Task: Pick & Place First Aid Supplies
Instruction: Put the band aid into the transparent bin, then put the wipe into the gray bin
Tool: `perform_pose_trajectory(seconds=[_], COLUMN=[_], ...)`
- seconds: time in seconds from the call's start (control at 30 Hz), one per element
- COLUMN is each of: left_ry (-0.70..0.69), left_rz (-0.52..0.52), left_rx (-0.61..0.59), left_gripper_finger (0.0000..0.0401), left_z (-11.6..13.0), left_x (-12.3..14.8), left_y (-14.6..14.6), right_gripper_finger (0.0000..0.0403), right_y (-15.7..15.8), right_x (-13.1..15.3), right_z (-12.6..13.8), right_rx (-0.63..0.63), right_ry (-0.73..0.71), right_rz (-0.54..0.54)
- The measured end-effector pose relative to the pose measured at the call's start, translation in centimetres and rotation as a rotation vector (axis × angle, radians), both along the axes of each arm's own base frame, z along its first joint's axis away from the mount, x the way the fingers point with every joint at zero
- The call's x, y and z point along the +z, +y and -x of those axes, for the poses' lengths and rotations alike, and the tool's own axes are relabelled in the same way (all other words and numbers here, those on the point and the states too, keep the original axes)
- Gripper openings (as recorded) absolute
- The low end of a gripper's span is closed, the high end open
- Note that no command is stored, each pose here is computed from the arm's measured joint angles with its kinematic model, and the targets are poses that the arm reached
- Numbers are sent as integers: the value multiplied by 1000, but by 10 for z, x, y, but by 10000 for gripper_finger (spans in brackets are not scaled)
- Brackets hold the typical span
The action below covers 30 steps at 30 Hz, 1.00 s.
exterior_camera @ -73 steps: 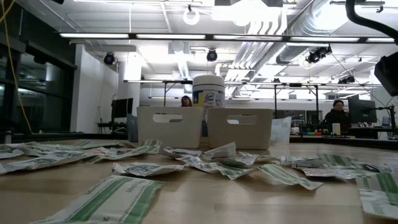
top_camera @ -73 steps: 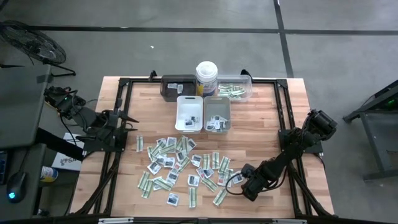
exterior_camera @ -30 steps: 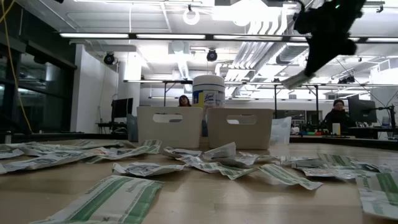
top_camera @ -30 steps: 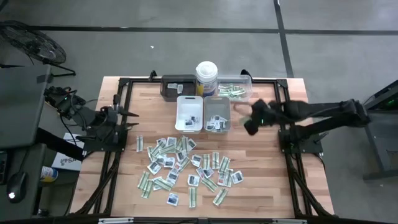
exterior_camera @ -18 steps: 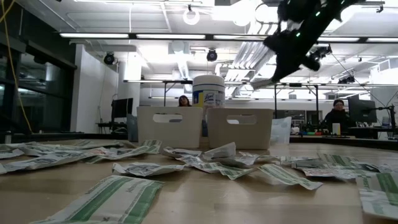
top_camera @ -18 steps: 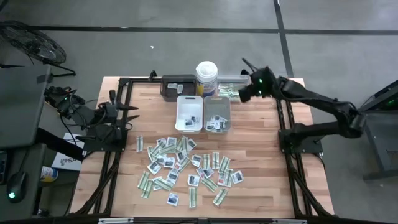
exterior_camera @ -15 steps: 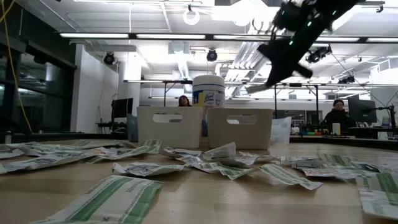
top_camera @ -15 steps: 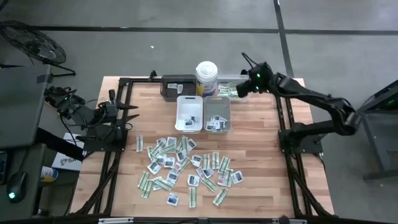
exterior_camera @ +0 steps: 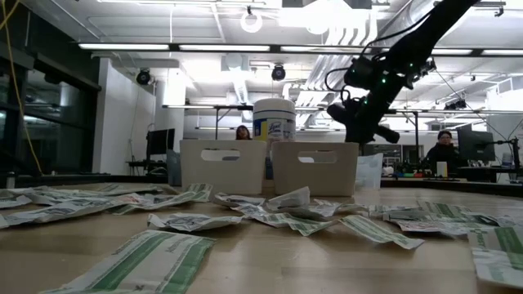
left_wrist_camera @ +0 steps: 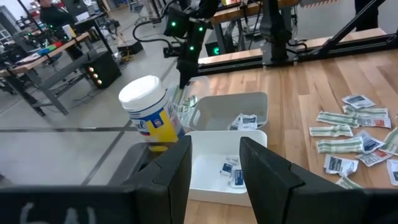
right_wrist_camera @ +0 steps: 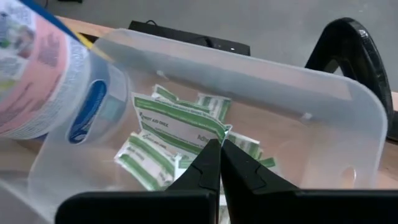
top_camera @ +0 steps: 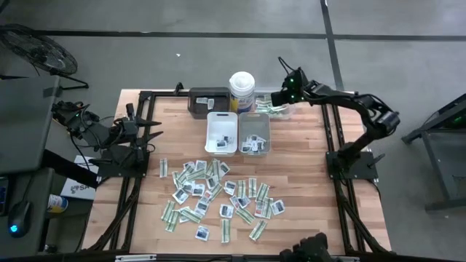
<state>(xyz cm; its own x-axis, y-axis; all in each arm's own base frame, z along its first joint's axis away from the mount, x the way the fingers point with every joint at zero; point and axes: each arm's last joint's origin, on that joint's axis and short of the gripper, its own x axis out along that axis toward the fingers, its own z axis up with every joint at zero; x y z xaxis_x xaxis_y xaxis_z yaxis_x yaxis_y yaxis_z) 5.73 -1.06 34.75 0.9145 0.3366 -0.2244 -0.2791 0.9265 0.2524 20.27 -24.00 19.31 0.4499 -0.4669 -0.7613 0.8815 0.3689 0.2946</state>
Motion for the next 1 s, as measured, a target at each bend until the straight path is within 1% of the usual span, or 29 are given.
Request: perform_pose_trajectory(seconds=[0.17,0.27,0.37,0.6,0.7,0.77,0.9,1.0], left_ry=[-2,-3,-2,-1,-1,-1,-3,4], left_rz=[1,0,-1,-4,-4,-5,-9,-18], left_rx=[4,8,8,8,8,9,20,22], left_gripper_finger=[133,133,133,133,133,133,133,133], left_z=[0,0,0,0,0,0,0,0], left_x=[0,0,0,0,0,0,0,0], left_y=[0,0,0,0,0,0,1,1], right_gripper_finger=[2,18,48,141,169,179,182,178], right_y=[-2,-1,-1,-4,-4,-1,10,23], right_x=[-1,0,-1,2,12,21,42,57], right_z=[1,0,0,6,11,13,20,27], right_rx=[-2,32,44,47,52,61,103,145], right_ry=[9,-1,1,-31,-64,-89,-120,-142], right_rz=[12,8,10,-11,7,26,63,53])
